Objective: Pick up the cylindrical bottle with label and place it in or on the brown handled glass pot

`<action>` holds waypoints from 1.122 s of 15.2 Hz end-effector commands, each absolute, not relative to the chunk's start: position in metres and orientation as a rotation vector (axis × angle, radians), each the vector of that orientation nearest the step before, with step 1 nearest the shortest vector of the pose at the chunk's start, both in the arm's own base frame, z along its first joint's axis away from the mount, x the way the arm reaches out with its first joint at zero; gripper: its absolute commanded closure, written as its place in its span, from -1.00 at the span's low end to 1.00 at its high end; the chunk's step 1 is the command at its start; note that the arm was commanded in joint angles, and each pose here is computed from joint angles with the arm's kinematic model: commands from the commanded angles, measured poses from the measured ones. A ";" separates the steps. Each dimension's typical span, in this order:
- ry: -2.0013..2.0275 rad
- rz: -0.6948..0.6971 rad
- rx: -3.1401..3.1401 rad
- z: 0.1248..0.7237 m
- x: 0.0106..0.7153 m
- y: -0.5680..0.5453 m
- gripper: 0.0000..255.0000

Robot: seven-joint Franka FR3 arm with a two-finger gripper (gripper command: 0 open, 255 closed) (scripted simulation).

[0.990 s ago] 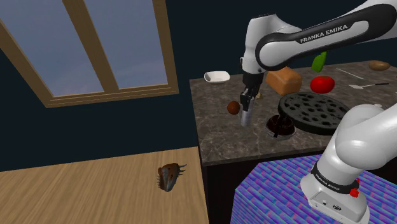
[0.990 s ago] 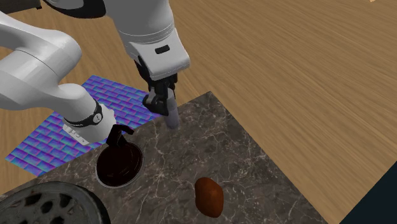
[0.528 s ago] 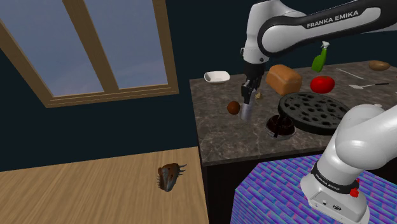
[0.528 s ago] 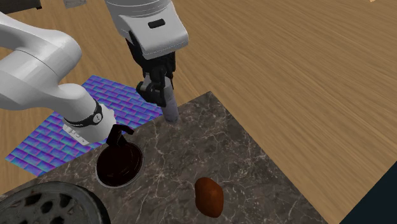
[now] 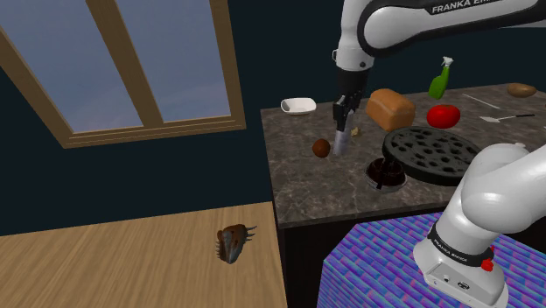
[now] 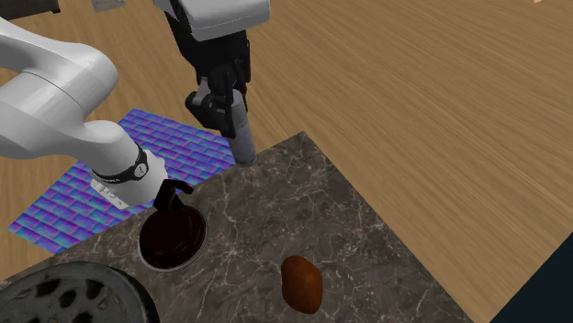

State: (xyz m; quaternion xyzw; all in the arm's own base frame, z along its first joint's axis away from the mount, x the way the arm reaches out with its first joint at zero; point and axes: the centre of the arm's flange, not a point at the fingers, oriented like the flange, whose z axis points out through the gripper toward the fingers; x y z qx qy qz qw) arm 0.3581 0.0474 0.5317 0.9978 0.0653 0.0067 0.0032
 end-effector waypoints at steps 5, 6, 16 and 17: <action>0.205 0.021 3.128 0.564 0.358 0.047 1.00; 0.205 0.021 3.128 0.569 0.358 0.047 1.00; 0.205 0.021 3.128 0.604 0.302 -0.025 1.00; 0.205 0.021 3.128 0.606 0.294 -0.035 1.00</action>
